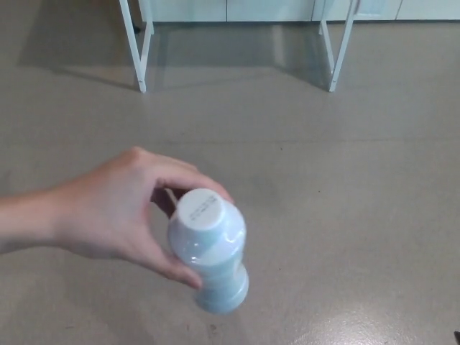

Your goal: The robot picks up a bottle from a person using its left hand and walk towards the table in frontand put the bottle on the table.

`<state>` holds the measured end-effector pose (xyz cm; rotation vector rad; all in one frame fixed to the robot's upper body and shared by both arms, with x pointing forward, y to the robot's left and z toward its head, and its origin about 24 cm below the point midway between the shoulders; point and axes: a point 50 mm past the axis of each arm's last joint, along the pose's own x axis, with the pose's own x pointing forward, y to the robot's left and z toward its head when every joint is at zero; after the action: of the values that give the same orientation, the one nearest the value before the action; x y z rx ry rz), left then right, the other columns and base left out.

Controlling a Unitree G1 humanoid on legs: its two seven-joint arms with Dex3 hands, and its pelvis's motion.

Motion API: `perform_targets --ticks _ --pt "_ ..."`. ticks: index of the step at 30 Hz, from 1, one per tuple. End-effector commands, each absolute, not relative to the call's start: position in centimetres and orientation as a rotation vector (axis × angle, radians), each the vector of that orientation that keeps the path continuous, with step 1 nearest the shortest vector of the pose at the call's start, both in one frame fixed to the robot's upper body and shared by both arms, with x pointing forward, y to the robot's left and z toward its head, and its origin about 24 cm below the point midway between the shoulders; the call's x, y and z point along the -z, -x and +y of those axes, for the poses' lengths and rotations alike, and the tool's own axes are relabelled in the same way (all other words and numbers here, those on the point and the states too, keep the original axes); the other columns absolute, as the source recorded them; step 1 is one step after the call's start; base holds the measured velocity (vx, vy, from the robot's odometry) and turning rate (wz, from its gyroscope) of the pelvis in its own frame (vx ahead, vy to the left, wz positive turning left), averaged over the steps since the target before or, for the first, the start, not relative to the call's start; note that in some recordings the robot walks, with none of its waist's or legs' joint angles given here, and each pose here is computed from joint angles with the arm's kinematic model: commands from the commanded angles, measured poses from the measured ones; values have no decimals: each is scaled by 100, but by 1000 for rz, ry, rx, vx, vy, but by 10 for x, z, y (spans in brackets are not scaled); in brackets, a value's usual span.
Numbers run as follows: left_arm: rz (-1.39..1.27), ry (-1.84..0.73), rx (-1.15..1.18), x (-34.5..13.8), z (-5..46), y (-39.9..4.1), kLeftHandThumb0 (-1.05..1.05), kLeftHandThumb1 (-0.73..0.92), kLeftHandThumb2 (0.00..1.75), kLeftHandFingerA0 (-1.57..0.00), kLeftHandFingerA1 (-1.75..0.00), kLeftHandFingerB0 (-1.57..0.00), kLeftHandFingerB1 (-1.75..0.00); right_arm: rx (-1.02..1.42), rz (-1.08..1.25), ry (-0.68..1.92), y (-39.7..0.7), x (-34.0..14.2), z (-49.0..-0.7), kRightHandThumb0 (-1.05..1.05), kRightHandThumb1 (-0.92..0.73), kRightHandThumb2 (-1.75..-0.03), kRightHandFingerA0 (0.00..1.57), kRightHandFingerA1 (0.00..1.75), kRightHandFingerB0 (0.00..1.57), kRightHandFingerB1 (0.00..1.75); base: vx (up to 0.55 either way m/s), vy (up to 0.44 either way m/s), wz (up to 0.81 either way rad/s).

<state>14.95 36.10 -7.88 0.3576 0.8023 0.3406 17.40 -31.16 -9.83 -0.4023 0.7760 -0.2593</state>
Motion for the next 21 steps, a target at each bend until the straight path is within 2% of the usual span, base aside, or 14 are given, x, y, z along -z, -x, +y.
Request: perform_targets --ticks 1,4,5,6,9,10,11,12,13,15,18,19,20,21 --pt "787 -373 -350 75 368 -145 -31 61 58 -40 -37 -28 -32 280 775 410 -170 97 -318 -41 -67 -60 67 51 51 42 0 0 0" --pt "784 -348 -356 75 368 -146 -30 59 57 -39 -37 -27 -31 279 775 415 -169 97 -318 -42 -67 -60 66 51 52 42 0 0 0" --pt "759 -331 -333 74 368 -144 -41 49 65 -26 -40 -20 -35 274 780 418 -168 98 -317 -42 -67 -60 65 50 52 41 0 0 0" --pt "750 -327 -325 73 367 -145 -43 48 66 -22 -39 -17 -35 273 782 419 -168 98 -316 -42 -68 -60 64 49 51 41 0 0 0" --pt "673 -309 -266 69 361 -153 -50 43 65 -18 -38 -12 -33 277 785 414 -167 99 -317 -41 -68 -60 63 49 51 42 0 0 0" --pt "551 -286 -169 59 349 -166 -28 29 85 0 -48 0 -48 283 788 414 -166 99 -318 -41 -67 -60 64 50 52 42 0 0 0" --pt "538 -284 -157 57 347 -167 -28 29 85 0 -48 0 -48 283 788 414 -166 99 -318 -41 -67 -60 64 50 52 42 0 0 0" --pt "456 -296 -83 48 337 -175 -48 33 73 -8 -43 0 -31 288 787 405 -166 99 -319 -41 -66 -59 65 51 51 42 0 0 0" --pt "421 -301 -50 43 332 -178 -48 33 73 -8 -43 0 -31 290 787 401 -166 98 -319 -41 -66 -59 65 51 51 42 0 0 0" --pt "336 -322 79 29 315 -185 -59 38 71 -8 -29 -9 -15 281 789 408 -166 99 -319 -41 -66 -60 66 51 51 42 0 0 0" --pt "324 -321 109 25 310 -185 -59 38 71 -8 -29 -9 -15 278 789 409 -166 99 -319 -41 -66 -60 66 51 51 42 0 0 0" --pt "238 -351 315 7 282 -191 -56 36 77 0 -24 0 -19 278 796 404 -164 100 -318 -41 -66 -60 62 49 52 42 0 0 0" --pt "165 -383 480 -11 253 -194 -58 35 78 0 -25 0 -18 277 801 405 -164 100 -318 -42 -66 -60 64 49 52 42 0 0 0" --pt "149 -392 512 -15 245 -194 -58 35 78 0 -25 0 -18 277 802 406 -164 100 -318 -42 -66 -60 64 49 52 42 0 0 0"
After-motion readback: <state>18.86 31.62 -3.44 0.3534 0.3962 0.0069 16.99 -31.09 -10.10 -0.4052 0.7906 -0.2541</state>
